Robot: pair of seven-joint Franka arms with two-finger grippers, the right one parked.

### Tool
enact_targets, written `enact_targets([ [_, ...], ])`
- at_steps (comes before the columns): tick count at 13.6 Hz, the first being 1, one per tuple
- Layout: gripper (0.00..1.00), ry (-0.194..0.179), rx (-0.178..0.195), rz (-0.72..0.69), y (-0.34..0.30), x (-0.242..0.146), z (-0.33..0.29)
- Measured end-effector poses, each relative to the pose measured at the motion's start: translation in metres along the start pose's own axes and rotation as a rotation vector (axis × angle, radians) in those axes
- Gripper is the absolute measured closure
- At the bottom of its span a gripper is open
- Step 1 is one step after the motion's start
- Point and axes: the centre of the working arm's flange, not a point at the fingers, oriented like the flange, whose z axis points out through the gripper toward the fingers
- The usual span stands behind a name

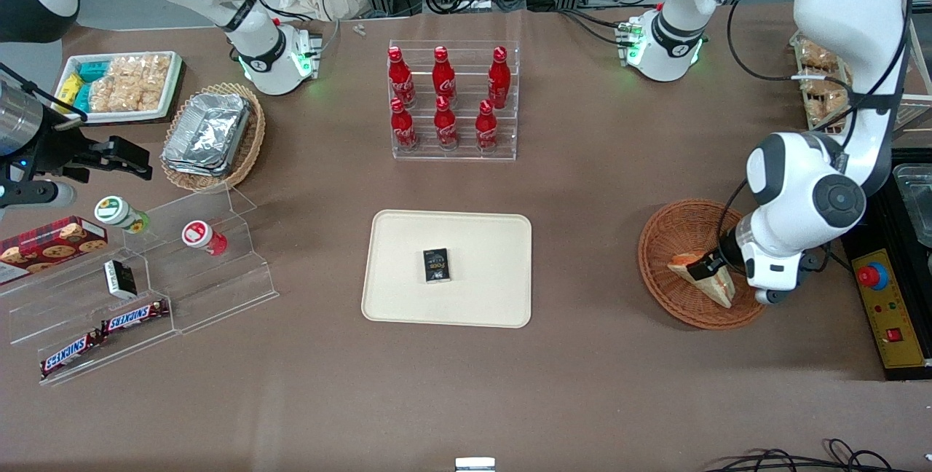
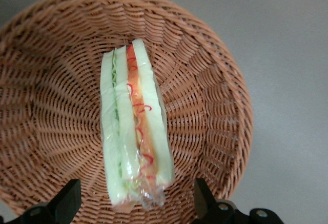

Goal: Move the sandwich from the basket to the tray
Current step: 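Lower the open left gripper onto the wrapped sandwich in the basket, then close the left gripper on the sandwich's crust edge, then lift the sandwich and carry it toward the cream tray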

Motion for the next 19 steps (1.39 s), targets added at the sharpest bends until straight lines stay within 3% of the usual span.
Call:
enact_targets([
  [6, 0.06, 0.034, -0.006, -0.037, -0.006, 0.011, 0.006],
  [12, 0.65, 0.049, 0.006, -0.063, -0.011, 0.021, 0.006],
  [14, 0.81, 0.011, 0.048, -0.062, -0.005, 0.025, -0.012],
  [19, 0.82, -0.056, 0.13, -0.032, 0.017, 0.027, -0.14],
])
